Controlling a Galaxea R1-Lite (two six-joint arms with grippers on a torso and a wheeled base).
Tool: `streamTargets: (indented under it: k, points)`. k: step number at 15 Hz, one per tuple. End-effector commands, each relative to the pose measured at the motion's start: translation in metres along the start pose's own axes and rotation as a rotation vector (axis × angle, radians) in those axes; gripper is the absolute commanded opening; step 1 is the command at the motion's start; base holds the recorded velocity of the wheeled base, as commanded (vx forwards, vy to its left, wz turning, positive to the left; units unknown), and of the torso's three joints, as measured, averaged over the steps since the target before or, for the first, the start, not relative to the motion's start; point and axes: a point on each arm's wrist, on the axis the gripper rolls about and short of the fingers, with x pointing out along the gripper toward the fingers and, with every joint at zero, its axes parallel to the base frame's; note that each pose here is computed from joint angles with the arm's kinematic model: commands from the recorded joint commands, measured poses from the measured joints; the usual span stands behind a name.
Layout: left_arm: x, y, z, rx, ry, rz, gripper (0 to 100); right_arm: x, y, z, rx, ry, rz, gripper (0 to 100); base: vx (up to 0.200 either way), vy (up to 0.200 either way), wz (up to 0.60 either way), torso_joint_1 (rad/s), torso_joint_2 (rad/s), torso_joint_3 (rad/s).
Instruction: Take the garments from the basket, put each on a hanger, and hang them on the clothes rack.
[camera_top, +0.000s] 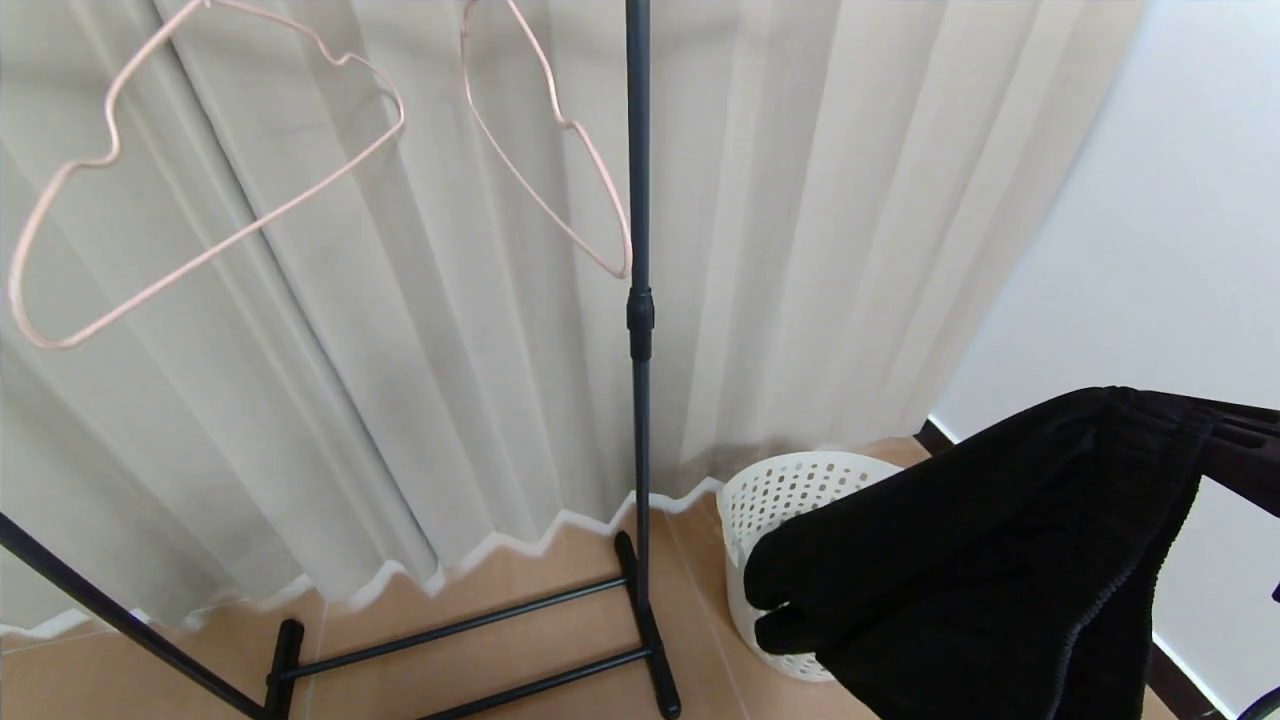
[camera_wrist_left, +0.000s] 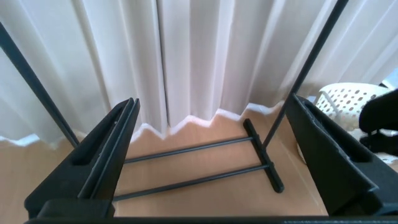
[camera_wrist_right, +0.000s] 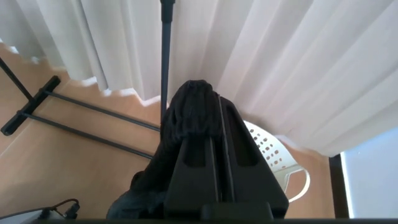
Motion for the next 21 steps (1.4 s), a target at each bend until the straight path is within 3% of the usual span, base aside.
streamTargets:
  k: [1,11,21]
  points:
    - [0.0002,0.0,-0.0002,0.0,0.002,0.001,100,0.0012,0.0001,-0.0009,0.0,0.006,0.002,0,0.0,0.0,0.0,0.095,-0.46,-0.286]
    - [0.0,0.0,0.0002,0.0,0.001,0.001,100,0.0008,0.0001,-0.0007,0.0,0.005,0.002,0,0.0,0.0,0.0,0.145,-0.49,-0.341]
    - [0.0002,0.0,-0.0002,0.0,0.002,0.001,100,0.001,0.0004,-0.002,0.0,0.009,0.002,0,0.0,0.0,0.0,0.218,-0.56,-0.344]
